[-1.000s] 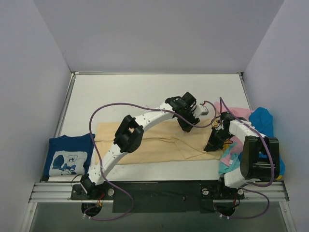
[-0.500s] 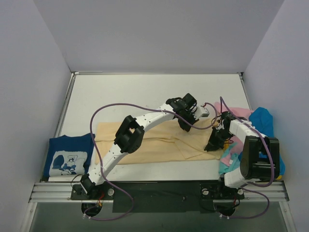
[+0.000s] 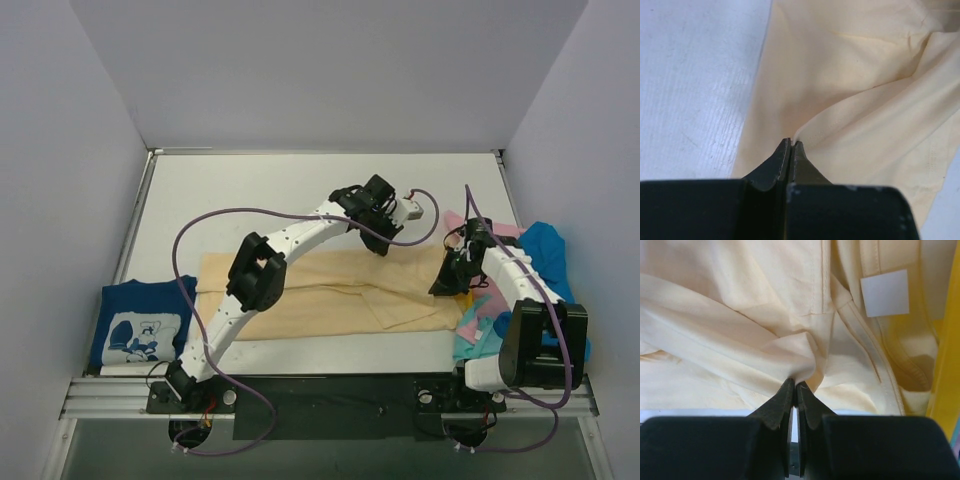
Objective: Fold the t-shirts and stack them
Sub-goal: Fold the other side of the tshirt into a rectangle
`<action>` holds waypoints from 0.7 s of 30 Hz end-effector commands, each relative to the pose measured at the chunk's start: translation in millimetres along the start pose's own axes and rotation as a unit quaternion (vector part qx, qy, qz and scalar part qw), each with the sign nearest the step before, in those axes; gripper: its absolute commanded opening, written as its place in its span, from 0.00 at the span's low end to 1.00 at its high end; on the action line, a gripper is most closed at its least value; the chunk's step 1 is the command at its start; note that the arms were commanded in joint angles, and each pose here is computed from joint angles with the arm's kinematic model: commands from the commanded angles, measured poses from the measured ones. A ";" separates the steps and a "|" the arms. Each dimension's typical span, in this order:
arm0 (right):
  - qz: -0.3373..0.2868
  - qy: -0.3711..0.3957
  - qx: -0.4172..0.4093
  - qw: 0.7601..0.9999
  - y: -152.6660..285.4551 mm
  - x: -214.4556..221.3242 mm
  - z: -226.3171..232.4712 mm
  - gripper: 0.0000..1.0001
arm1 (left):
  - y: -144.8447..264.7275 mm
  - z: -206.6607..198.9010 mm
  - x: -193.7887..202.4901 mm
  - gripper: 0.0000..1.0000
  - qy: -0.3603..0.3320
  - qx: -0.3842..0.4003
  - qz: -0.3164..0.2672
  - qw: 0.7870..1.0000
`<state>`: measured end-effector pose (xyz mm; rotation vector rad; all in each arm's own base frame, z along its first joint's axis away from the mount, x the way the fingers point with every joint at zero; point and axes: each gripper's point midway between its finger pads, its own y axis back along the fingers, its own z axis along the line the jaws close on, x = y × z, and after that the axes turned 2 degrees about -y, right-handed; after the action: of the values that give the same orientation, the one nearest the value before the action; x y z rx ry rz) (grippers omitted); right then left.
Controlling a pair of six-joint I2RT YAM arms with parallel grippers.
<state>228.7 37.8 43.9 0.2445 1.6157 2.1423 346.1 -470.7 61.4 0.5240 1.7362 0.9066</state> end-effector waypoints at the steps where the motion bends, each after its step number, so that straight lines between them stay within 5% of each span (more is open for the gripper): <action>1: -0.039 0.013 0.007 0.999 11.0 -23.7 2.1 0.00 | 46.5 1.3 -44.5 0.00 0.012 -0.007 -0.069 0.997; 15: -0.137 0.023 0.016 0.990 -6.2 -74.1 -2.9 0.00 | 25.1 28.8 -17.2 0.00 0.059 -0.065 -0.052 0.995; 21: -0.113 0.015 0.012 0.993 -20.5 -73.9 -3.0 0.00 | 22.3 36.7 -15.8 0.00 0.063 -0.087 -0.052 0.993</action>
<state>295.7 15.1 44.5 0.0077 1.5664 1.9872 365.3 -451.6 49.5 0.3936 1.7971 1.0391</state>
